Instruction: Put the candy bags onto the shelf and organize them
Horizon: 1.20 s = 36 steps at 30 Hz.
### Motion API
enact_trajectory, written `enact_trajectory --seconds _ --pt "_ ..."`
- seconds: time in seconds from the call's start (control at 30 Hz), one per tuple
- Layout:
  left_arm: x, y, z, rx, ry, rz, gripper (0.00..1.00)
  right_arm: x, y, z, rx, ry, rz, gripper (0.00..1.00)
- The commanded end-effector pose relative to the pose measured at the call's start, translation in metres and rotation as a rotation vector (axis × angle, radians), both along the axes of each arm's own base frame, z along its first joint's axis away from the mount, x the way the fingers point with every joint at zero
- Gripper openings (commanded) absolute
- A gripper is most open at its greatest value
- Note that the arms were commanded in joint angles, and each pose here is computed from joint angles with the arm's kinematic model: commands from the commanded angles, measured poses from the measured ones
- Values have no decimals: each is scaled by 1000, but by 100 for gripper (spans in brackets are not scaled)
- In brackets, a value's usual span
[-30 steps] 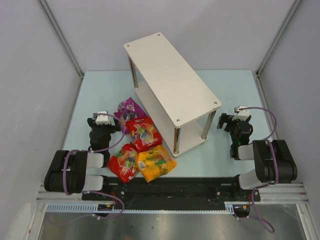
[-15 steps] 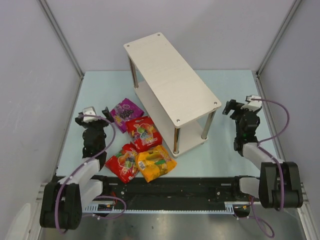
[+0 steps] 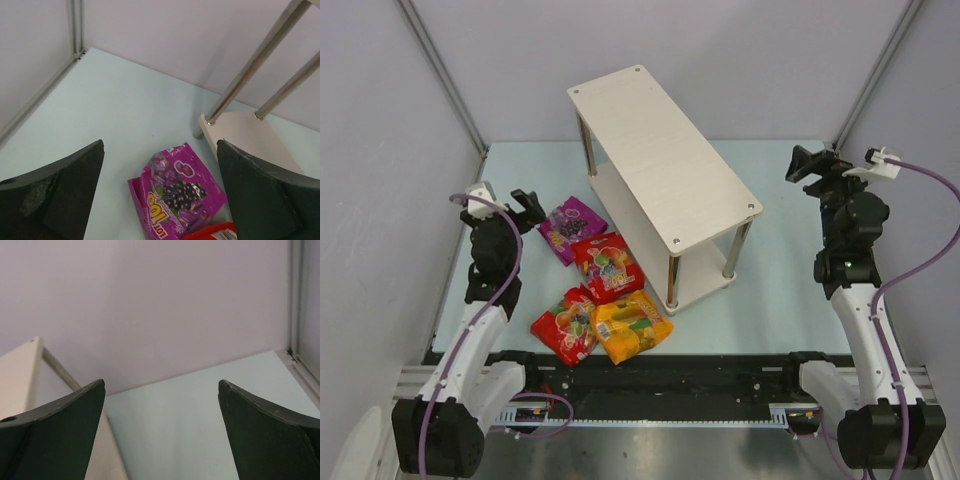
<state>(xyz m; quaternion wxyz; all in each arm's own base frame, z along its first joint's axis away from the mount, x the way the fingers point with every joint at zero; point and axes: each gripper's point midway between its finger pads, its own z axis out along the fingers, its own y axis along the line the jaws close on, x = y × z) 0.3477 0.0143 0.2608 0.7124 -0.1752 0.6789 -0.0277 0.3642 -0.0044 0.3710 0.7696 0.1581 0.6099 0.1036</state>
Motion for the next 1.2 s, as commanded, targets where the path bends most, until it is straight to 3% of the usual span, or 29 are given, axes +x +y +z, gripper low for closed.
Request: enact_trajectory --seconds 0.0,0.13,0.2,0.33,0.53,0.73,0.87,1.17 --pt "0 -23 -2 -75 82 -107 100 -13 36 33 -32 0 201 100" --pt "0 -20 -24 -115 184 -74 100 -23 41 59 41 -55 254 100" --pt "1 -25 -35 -113 228 -99 100 -17 51 54 42 6 298 99" --pt "-3 -33 -48 -125 270 -145 100 2 72 47 -13 147 317 100" --pt "-4 -64 -60 -129 294 -321 100 -11 122 80 -140 115 376 100" --pt "-11 -83 -75 -94 465 -384 99 -35 156 94 -217 105 436 100" --pt "-26 -91 -92 -139 564 -409 97 -48 168 97 -242 94 446 100" --pt "-53 -111 -105 -197 627 -469 89 -56 169 89 -281 128 419 99"
